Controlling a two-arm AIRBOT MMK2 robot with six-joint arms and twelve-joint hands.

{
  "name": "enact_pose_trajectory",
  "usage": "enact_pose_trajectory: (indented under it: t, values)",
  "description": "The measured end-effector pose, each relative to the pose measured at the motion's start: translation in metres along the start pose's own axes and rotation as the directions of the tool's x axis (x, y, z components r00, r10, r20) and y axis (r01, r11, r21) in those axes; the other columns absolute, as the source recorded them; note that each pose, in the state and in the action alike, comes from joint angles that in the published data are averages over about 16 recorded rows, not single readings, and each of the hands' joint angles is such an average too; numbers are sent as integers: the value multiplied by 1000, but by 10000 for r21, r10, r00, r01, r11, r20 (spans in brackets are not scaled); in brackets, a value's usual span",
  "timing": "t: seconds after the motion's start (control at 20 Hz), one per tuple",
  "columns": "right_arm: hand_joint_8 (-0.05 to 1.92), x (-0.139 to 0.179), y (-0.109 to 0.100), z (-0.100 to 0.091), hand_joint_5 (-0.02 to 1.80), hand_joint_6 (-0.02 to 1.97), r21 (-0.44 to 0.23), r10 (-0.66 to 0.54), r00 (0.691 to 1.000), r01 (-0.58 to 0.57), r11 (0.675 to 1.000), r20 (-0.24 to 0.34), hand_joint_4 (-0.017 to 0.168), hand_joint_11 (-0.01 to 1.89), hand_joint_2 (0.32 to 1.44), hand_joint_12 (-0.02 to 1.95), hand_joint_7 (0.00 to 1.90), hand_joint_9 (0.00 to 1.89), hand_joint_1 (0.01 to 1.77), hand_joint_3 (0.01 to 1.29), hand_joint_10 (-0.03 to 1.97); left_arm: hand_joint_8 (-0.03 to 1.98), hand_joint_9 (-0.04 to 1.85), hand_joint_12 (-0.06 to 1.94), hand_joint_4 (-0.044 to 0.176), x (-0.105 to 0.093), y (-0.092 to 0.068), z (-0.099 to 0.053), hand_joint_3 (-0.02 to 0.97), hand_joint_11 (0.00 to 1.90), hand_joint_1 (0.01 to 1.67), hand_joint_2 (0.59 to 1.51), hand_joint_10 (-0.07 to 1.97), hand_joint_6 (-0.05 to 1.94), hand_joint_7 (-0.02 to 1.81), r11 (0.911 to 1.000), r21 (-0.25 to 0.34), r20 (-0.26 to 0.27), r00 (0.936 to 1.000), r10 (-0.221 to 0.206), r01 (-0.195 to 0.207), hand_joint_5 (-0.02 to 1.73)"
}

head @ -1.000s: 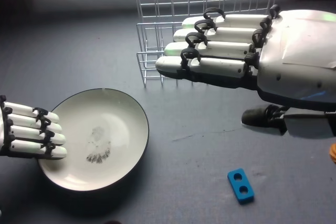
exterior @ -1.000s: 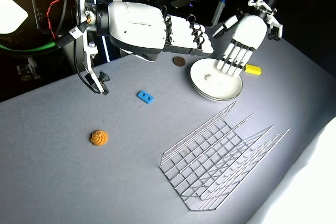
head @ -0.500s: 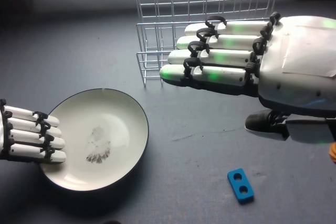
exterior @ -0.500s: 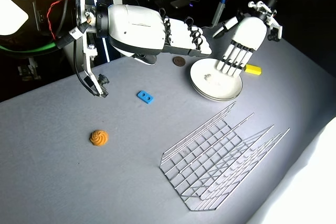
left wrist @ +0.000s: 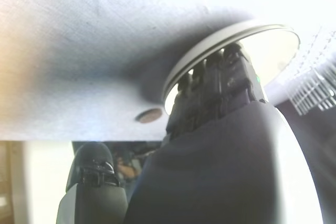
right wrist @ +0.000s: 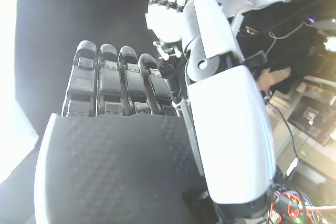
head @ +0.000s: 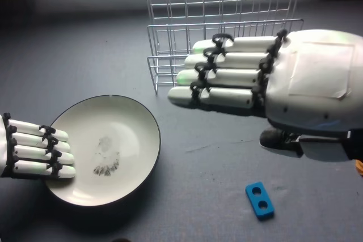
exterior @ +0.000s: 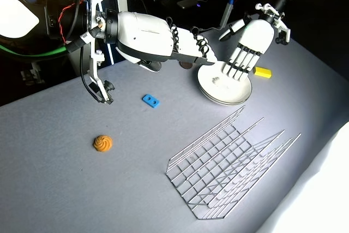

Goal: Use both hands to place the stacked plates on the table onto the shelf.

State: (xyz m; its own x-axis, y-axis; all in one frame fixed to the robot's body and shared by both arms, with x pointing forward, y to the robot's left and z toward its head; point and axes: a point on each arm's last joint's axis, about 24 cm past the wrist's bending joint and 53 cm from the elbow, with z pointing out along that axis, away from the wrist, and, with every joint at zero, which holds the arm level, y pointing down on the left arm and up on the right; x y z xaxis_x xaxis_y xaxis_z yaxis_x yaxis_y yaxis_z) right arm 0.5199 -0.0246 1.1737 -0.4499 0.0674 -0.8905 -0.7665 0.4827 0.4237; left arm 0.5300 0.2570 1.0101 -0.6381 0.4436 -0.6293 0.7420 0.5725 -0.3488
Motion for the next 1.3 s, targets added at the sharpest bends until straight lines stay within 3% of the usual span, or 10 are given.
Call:
enact_pose_trajectory:
  t: [0.35, 0.9, 1.3]
  values:
    - [21, 5, -2, 6, 35, 17, 179, -295, 9995, 297, 9994, -117, 3, 19, 1204, 0, 22, 21, 1210, 31, 16, 7, 10, -12, -2, -3, -6, 10, 18, 16, 16, 1090, 14, -6, 1, 9999, 161, 141, 9999, -58, 55, 8]
    - [21, 14, -8, 19, 59, 18, 396, -782, 9965, 793, 9961, -305, 3, 20, 1221, -1, 21, 21, 1196, 32, 17, -9, 15, 7, -2, -24, -35, 42, 19, 14, 16, 1090, 15, -11, -5, 9959, 893, 760, 9969, -225, 157, -1]
    - [21, 36, -18, 41, 68, 18, 472, -785, 9925, 832, 9954, -934, 3, 23, 1201, 19, 24, 23, 1190, 32, 16, -13, 21, 9, -2, -34, -45, 53, 19, 15, 15, 1094, 18, -14, -6, 9932, 1143, 971, 9948, -311, 199, 0]
